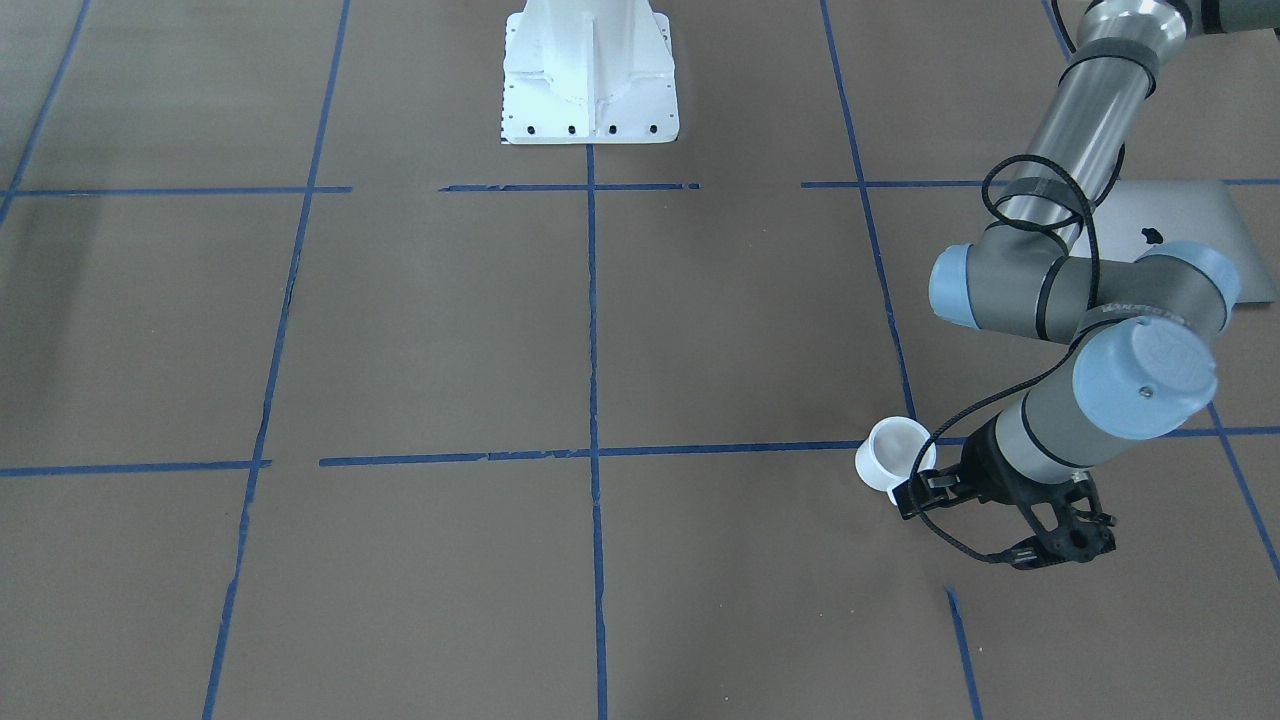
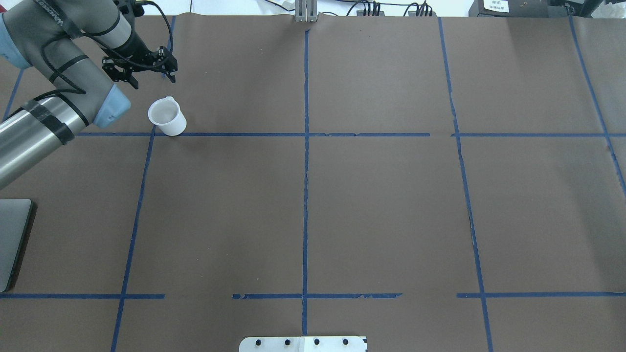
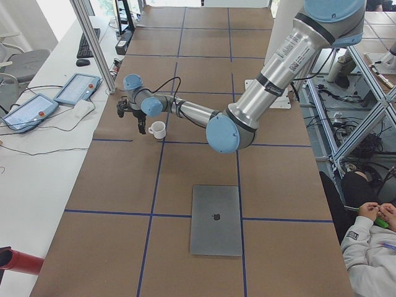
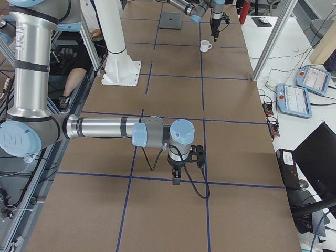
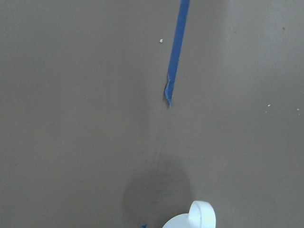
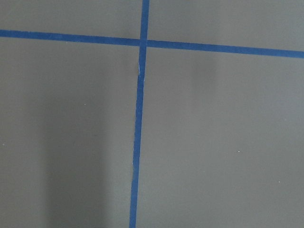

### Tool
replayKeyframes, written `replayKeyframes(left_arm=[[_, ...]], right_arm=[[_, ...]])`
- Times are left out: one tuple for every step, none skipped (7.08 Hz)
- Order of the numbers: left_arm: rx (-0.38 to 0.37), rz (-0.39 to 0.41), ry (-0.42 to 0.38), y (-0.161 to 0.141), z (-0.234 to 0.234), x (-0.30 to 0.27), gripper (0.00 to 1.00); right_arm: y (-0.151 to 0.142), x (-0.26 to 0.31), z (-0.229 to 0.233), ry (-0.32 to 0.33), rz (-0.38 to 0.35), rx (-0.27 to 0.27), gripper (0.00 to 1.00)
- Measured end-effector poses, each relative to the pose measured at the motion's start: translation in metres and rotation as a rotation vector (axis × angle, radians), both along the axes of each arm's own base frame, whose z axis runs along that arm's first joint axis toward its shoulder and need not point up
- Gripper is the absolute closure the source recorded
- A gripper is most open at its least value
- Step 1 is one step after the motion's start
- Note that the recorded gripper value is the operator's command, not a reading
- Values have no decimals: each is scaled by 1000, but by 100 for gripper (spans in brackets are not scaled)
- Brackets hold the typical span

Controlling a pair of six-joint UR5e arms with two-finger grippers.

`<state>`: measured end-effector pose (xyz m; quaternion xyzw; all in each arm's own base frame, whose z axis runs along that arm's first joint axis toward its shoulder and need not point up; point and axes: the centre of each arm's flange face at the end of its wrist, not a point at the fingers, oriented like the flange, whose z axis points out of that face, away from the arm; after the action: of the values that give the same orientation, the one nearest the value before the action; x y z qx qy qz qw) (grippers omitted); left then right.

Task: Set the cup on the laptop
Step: 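Reach the left gripper down toward the white mug, then close the left gripper on the white mug and lift it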

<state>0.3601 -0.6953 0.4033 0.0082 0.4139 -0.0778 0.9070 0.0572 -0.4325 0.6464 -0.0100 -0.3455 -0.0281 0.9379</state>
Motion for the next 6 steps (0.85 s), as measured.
replayKeyframes(left_arm=[[15,12,-11,6,6,18,17],[21,19,-16,9,11,27,32],[26,23,-16,10,14,31,74],[26,24,-17,11,17,33,96],[26,26,-17,11,19,33,100],[27,28,-17,11,20,33,100]], right_arm=[[0,0,0,0,0,0,0],[0,0,0,0,0,0,0],[0,0,0,0,0,-1,0],[0,0,0,0,0,-1,0],[0,0,0,0,0,-1,0],[0,0,0,0,0,-1,0]])
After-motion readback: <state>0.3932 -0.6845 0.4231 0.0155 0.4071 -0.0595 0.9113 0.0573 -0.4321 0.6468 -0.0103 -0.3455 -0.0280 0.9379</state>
